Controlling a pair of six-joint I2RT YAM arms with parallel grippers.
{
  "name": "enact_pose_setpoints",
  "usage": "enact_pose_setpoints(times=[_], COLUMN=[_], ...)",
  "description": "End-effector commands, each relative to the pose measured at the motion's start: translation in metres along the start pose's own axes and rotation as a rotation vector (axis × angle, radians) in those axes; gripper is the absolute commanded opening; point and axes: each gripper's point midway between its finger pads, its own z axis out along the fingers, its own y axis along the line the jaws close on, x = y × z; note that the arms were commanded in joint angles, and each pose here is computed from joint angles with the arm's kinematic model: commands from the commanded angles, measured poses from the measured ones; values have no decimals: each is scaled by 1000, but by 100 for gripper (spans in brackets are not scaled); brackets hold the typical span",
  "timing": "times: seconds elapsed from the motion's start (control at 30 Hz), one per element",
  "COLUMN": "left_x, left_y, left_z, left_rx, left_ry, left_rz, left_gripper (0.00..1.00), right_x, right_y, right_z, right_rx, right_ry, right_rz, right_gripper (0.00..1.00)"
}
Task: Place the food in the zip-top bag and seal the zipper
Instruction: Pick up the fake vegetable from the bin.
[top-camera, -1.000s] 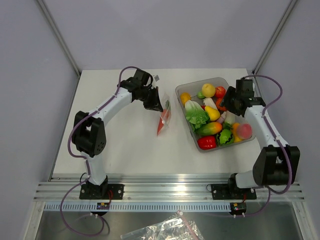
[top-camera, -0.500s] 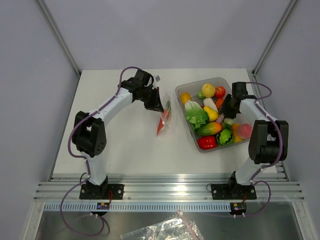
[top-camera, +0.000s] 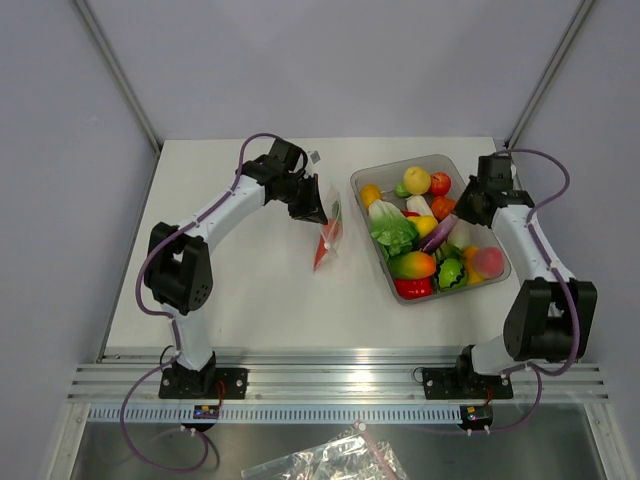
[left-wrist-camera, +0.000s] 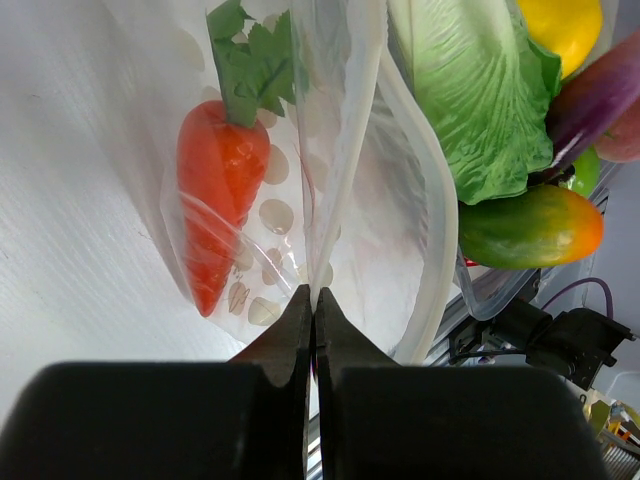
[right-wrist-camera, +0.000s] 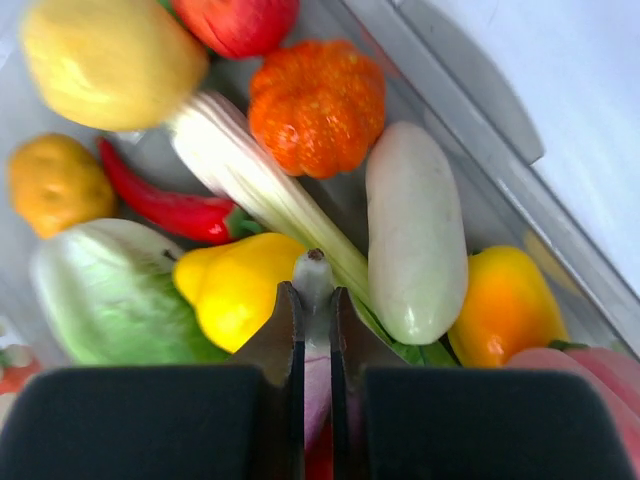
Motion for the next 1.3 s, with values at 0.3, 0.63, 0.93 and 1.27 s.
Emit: enact_pose_setpoints(times=[0.3,0.63,0.93,1.27], left_x=[-14,-15,-17,-13], left_y=[-19,-25,-34,-34], left_z=[-10,-17,-34,-62], left_rx=[48,55,42,-129], left_ry=[-53,-64,-74,-69], left_rz=[38,54,123,281], left_gripper=[0,0,0,0], right_x=[-47,-63,-71,-81], right_y=[-8,-4,4,23], right_z=[-69,-81,-86,-97], right_rx=[35,27,-14,-89], right_ry=[-232,-290,-320,-368], right_rz=[-27,-31,-47,-59], right_gripper=[0,0,0,0])
